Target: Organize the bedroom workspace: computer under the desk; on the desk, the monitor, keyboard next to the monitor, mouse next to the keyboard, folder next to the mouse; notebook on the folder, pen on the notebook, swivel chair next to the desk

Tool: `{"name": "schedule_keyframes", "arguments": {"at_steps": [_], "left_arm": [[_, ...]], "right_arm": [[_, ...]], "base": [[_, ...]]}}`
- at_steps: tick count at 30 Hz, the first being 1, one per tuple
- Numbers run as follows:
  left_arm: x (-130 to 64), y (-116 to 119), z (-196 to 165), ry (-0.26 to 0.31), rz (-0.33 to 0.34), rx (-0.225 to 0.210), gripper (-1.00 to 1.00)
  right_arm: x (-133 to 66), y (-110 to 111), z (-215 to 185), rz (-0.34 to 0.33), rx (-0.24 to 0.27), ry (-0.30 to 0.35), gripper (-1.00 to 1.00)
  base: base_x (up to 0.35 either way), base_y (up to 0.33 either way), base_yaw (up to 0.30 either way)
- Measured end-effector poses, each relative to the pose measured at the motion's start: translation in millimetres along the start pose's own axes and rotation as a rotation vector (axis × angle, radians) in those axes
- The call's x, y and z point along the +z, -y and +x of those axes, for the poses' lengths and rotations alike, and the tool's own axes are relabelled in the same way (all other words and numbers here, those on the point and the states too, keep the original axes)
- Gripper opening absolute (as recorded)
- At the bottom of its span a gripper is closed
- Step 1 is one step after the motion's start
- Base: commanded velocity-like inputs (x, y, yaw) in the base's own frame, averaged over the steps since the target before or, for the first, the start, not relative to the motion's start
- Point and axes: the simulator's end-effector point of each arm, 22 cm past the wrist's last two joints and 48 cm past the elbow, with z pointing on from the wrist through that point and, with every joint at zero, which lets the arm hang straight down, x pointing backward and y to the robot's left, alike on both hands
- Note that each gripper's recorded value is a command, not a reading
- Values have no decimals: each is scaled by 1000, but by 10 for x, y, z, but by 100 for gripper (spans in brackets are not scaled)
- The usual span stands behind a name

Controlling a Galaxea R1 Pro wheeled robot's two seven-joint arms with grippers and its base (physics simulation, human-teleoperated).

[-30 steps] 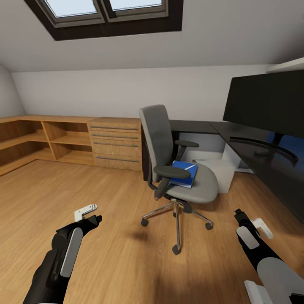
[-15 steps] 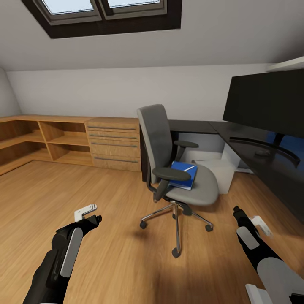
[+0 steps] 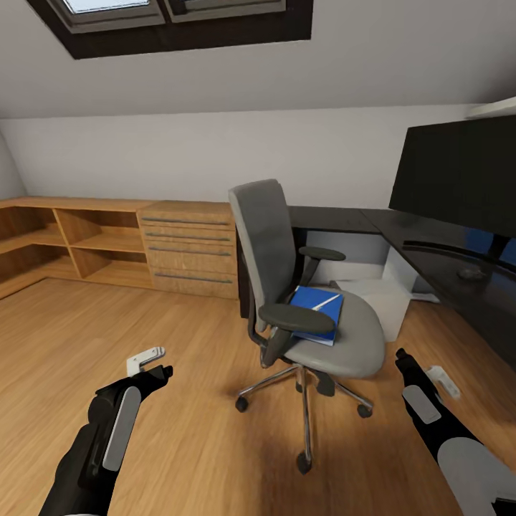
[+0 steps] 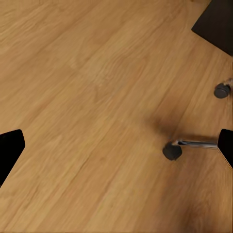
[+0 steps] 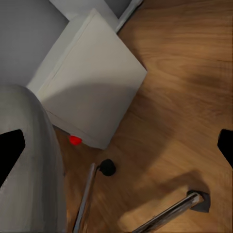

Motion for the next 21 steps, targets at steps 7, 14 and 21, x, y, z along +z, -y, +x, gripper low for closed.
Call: {"name": "schedule_keyframes", "arguments": {"at_steps": [7, 14, 21], "left_arm": [[1, -4, 0, 0, -1, -1, 100], [1, -4, 1, -1, 0, -1, 100], [2, -1, 4, -1, 0, 0, 100]], "right_arm": [[-1, -13, 4, -4, 1, -1, 100], [-4, -23, 12, -6, 2, -2, 100], [-4, -29, 15, -7, -1, -2, 100]], "base": [[322, 0, 0], [320, 0, 0], [128, 0, 44]]}}
